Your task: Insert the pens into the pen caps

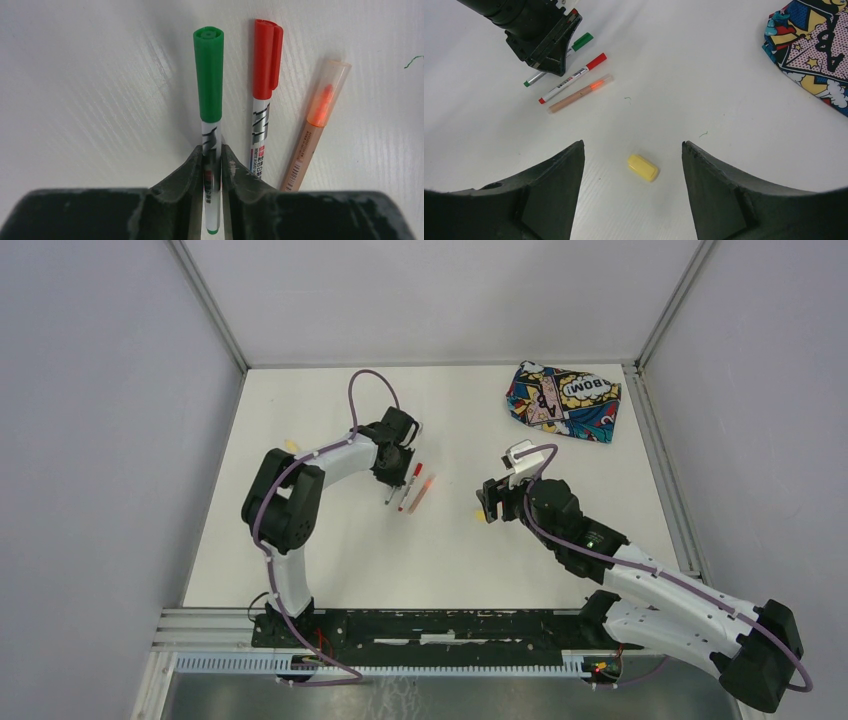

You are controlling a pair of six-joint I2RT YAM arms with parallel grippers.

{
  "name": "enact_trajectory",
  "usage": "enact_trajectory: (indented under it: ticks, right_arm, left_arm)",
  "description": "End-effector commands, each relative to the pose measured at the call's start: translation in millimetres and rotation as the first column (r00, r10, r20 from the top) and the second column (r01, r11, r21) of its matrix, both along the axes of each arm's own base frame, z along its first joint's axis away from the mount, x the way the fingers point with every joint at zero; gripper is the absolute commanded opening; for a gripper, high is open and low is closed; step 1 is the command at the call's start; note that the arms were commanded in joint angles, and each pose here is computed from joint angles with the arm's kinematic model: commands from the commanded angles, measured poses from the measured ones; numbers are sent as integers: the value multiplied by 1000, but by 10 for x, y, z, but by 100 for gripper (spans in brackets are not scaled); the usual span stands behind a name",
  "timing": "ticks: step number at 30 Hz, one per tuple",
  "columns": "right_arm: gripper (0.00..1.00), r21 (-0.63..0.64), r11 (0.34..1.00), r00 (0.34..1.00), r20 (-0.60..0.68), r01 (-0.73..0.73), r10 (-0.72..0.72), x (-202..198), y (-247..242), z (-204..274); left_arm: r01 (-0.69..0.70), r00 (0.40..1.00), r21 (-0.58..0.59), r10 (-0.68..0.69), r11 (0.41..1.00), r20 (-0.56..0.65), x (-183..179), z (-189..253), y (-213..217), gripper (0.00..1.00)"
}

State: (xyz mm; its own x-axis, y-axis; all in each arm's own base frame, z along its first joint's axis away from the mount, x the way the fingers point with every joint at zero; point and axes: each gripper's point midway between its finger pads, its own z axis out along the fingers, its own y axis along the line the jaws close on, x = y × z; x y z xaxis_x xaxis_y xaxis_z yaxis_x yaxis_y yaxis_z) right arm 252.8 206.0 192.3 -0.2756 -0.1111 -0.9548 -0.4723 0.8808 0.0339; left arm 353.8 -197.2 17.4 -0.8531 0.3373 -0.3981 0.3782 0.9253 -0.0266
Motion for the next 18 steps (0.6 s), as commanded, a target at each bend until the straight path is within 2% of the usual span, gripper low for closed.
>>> enact_trajectory:
  ticks: [1, 11, 18]
  right_arm:
    - [77, 12, 999, 999, 21, 33, -33, 21, -55, 67]
    - [77, 8, 1000, 999, 19, 27, -27, 13, -54, 65]
    - [77, -16, 999, 999, 26, 33, -33, 19, -90, 61]
  left_arm:
    - [-34, 999, -36, 34, 999, 0, 76, -2, -80, 25]
    - [-49, 998, -21, 50, 999, 30, 94, 110, -16, 32]
    - [-93, 979, -73, 104, 993, 178, 340, 662, 34, 37]
